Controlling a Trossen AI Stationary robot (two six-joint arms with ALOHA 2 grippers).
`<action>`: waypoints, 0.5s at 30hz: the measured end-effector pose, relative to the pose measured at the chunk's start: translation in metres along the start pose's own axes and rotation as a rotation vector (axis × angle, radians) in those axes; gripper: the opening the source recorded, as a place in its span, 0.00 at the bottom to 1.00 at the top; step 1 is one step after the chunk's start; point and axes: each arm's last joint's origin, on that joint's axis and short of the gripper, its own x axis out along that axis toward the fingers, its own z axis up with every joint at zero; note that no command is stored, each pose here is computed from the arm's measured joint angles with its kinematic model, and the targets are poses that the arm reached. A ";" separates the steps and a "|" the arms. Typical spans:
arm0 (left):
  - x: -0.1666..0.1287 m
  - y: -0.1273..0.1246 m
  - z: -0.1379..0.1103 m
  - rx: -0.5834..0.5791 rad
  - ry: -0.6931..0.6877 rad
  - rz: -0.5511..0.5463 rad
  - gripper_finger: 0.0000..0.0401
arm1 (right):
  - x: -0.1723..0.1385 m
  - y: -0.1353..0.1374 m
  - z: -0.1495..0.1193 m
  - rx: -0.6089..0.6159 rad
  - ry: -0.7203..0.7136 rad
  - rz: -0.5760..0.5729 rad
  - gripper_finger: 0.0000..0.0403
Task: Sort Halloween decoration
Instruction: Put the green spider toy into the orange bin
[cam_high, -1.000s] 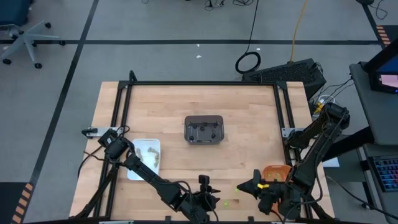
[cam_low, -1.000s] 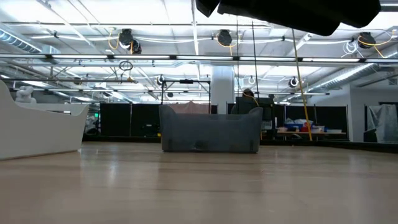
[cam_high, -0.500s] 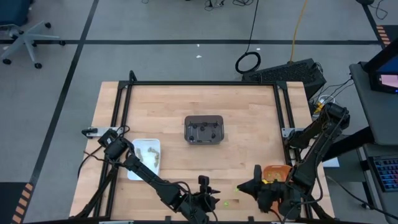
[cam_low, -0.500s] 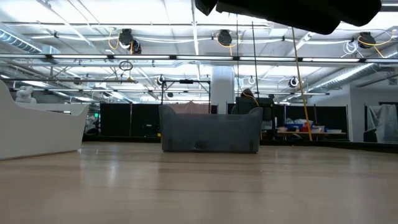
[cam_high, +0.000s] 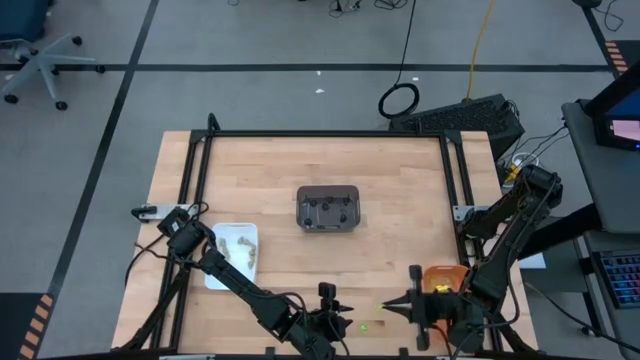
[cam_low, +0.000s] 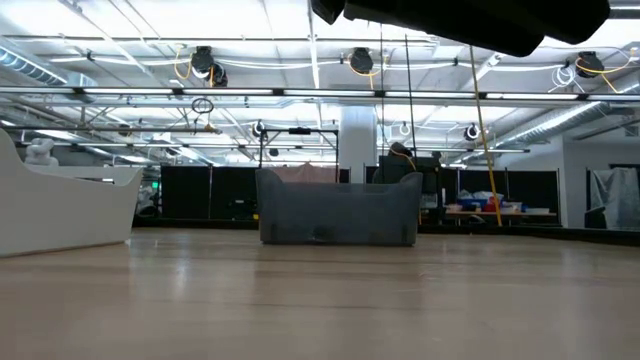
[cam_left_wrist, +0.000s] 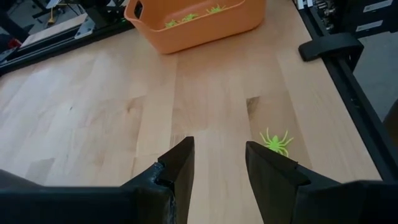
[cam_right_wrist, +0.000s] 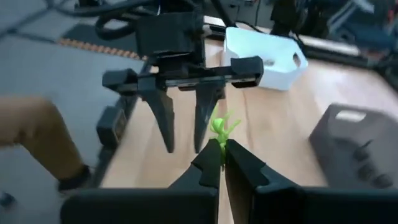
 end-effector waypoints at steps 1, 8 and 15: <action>0.000 0.000 0.000 0.000 0.000 0.000 0.37 | 0.000 0.000 0.000 0.040 0.000 0.000 0.00; -0.002 -0.002 0.000 -0.002 -0.002 -0.005 0.37 | 0.000 0.000 0.000 0.248 0.000 0.000 0.00; -0.006 -0.008 -0.001 0.008 -0.006 -0.017 0.37 | 0.000 0.000 0.000 0.393 0.000 0.000 0.00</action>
